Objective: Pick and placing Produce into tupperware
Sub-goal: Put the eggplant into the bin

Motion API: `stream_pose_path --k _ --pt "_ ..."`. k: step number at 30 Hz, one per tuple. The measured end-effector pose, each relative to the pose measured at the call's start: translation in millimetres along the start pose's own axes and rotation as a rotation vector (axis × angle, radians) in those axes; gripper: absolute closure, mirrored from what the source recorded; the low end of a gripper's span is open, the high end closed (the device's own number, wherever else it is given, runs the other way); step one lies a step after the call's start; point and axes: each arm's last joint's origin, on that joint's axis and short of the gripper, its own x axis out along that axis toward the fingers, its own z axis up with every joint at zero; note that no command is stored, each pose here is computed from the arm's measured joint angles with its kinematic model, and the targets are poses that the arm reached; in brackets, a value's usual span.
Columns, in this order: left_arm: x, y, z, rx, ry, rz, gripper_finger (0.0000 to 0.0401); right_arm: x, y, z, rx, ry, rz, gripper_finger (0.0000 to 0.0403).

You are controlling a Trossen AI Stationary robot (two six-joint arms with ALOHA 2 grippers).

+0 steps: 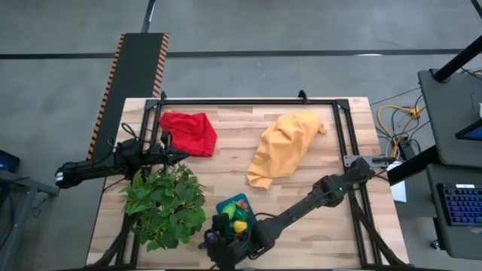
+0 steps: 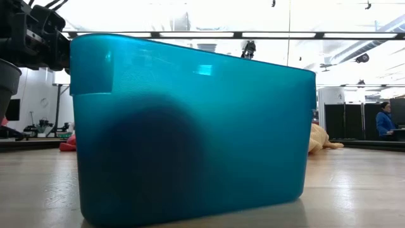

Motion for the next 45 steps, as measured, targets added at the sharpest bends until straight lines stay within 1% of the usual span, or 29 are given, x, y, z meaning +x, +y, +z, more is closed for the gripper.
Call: stream_pose_path --k 6,12,20,26,37,45 --pt "0.0 0.0 -0.3 0.000 0.003 0.000 0.0401 21.7 -4.9 -15.2 0.011 0.057 -0.002 0.0074" --pt "0.0 0.0 -0.2 0.000 0.002 0.000 0.0401 26.8 -11.2 -17.5 0.022 0.071 0.000 0.0074" --pt "0.2 0.0 -0.6 -0.001 0.007 0.000 0.0401 31.4 -10.2 -25.0 0.015 0.093 0.006 0.0074" --pt "0.2 0.0 -0.6 -0.001 0.006 -0.001 0.0401 43.1 -5.2 -35.6 0.025 0.056 0.072 0.0074" --pt "0.2 0.0 -0.6 -0.001 0.006 0.000 0.0401 52.3 -6.0 -42.7 0.030 0.015 0.083 0.0074" --pt "0.2 0.0 -0.6 -0.001 0.006 -0.001 0.0401 62.0 -8.0 -54.5 0.043 0.009 0.133 0.0074"
